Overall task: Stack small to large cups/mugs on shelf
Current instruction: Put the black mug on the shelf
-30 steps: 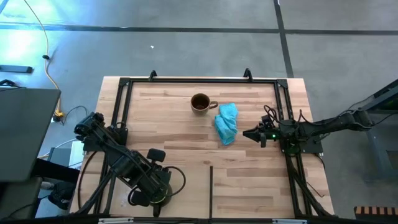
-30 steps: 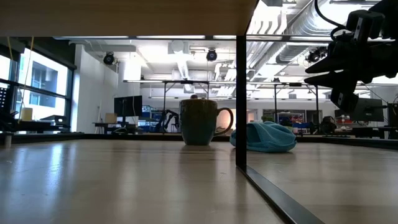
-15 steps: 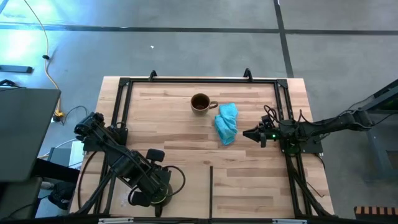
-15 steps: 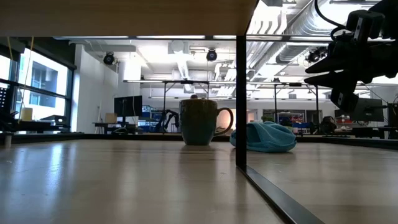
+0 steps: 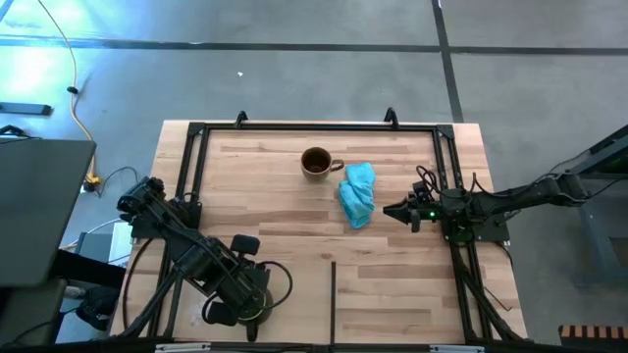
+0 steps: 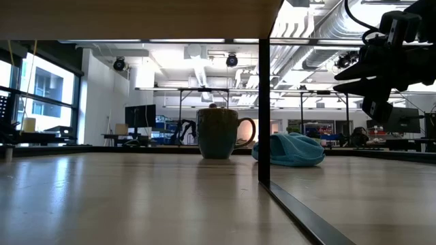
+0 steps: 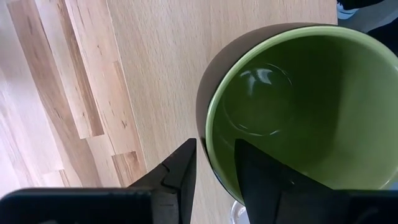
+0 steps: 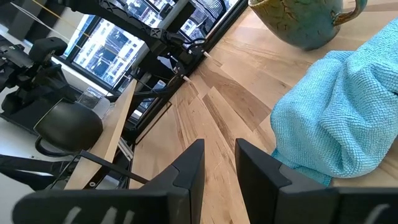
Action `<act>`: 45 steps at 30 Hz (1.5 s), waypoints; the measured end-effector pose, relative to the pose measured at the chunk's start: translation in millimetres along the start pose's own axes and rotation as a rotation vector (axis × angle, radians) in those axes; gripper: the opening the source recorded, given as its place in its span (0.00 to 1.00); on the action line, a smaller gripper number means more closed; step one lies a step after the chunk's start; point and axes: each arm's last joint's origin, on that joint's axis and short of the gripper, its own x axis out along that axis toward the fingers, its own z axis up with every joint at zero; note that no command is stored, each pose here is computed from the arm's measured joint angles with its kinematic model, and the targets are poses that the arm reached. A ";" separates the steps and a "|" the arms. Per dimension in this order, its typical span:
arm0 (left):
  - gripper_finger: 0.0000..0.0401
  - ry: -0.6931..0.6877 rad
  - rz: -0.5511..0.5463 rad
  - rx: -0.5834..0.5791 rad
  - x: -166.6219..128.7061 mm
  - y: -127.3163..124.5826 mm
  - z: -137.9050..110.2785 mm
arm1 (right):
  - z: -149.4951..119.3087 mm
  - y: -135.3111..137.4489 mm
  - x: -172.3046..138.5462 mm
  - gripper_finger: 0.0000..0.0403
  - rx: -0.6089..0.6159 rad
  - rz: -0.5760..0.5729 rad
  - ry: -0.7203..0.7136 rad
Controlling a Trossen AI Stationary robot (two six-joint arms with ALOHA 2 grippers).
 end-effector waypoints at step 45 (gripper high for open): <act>0.24 -0.029 0.004 -0.123 -0.2 -0.4 2.2 | 0.6 -0.1 0.0 0.20 0.012 -0.008 -0.016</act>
